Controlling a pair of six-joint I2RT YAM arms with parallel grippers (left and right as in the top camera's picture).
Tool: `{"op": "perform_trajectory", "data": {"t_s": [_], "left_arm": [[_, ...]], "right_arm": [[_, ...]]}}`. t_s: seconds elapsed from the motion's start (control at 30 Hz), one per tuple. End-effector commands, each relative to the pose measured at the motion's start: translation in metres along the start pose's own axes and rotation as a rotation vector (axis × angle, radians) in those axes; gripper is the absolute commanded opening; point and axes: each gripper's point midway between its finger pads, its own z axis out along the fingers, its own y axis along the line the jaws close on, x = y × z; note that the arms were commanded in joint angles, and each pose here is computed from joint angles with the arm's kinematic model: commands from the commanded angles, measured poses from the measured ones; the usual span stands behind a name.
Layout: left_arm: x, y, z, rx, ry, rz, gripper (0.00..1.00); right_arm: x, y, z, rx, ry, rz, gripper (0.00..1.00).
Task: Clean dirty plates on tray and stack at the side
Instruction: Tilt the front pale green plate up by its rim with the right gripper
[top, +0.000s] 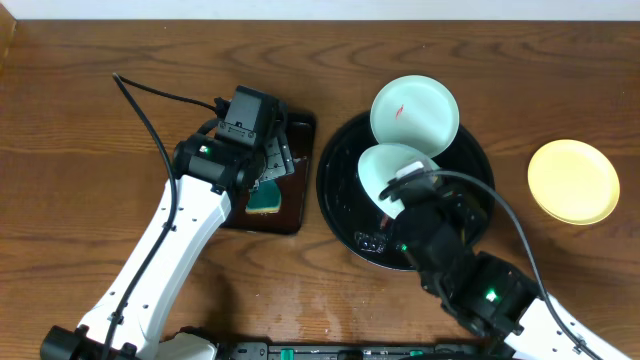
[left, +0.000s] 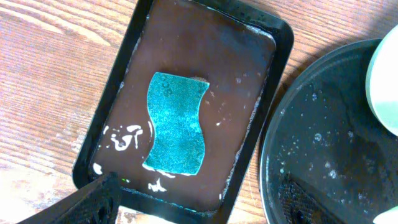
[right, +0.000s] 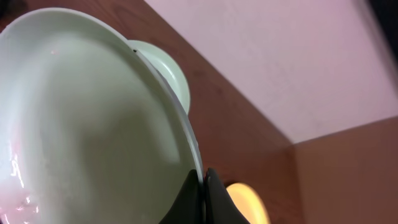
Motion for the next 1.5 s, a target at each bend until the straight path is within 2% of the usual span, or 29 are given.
{"op": "perform_trajectory", "data": {"t_s": [0.0,0.2,0.33,1.47], "left_arm": [[-0.007,-0.001,-0.004,0.006,-0.016,-0.001,0.82],[-0.007,-0.001,-0.004,0.006,-0.016,-0.001,0.82],[-0.007,-0.001,-0.004,0.005,-0.016,-0.001,0.82],[-0.007,-0.001,-0.004,0.005,-0.016,-0.001,0.82]], "right_arm": [[-0.010,-0.012,-0.012,0.098,-0.019,-0.103,0.01],[-0.026,-0.016,-0.027,0.170,-0.067,-0.141,0.01],[-0.036,-0.028,-0.035,0.241,-0.091,-0.086,0.01],[-0.037,-0.030,-0.035,0.256,-0.084,-0.108,0.01]]}}
